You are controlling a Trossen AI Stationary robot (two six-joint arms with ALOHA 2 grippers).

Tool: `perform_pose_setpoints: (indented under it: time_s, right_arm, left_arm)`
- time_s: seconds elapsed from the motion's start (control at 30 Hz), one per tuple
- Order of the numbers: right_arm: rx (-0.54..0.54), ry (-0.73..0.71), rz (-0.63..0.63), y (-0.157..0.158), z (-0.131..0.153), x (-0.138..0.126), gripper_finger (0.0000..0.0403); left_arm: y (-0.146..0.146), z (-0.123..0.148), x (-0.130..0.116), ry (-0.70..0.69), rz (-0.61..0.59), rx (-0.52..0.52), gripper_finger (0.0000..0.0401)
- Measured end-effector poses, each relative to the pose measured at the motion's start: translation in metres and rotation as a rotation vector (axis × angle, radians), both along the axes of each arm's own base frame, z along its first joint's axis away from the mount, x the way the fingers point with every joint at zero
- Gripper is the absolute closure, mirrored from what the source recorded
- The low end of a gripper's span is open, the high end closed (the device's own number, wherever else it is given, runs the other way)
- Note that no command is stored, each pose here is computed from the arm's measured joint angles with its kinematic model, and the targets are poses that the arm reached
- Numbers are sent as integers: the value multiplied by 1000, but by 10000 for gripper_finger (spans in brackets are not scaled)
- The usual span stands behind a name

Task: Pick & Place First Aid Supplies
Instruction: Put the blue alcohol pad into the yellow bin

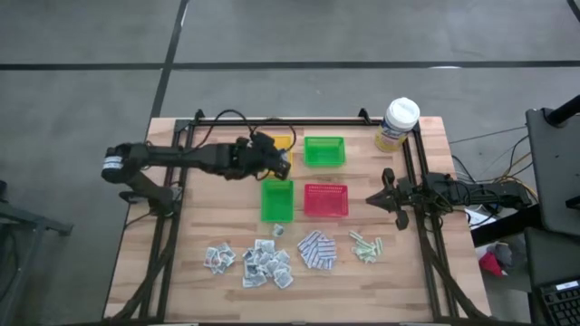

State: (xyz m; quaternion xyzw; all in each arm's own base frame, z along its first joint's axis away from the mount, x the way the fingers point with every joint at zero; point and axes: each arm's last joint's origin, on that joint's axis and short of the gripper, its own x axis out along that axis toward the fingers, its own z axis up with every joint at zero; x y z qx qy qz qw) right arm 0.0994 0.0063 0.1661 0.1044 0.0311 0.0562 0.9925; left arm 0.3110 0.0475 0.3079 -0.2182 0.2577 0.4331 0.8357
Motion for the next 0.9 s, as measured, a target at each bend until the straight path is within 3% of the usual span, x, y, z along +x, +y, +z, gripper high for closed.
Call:
perform_pose_setpoints:
  time_s: [0.4,0.9]
  right_arm:
    - [0,0,0,0,0,0,374]
    - [0,0,0,0,0,0,374]
  left_arm:
    - [53,-5,-9,25,57,-70,401]
    - [102,-64,25,131,103,-295,401]
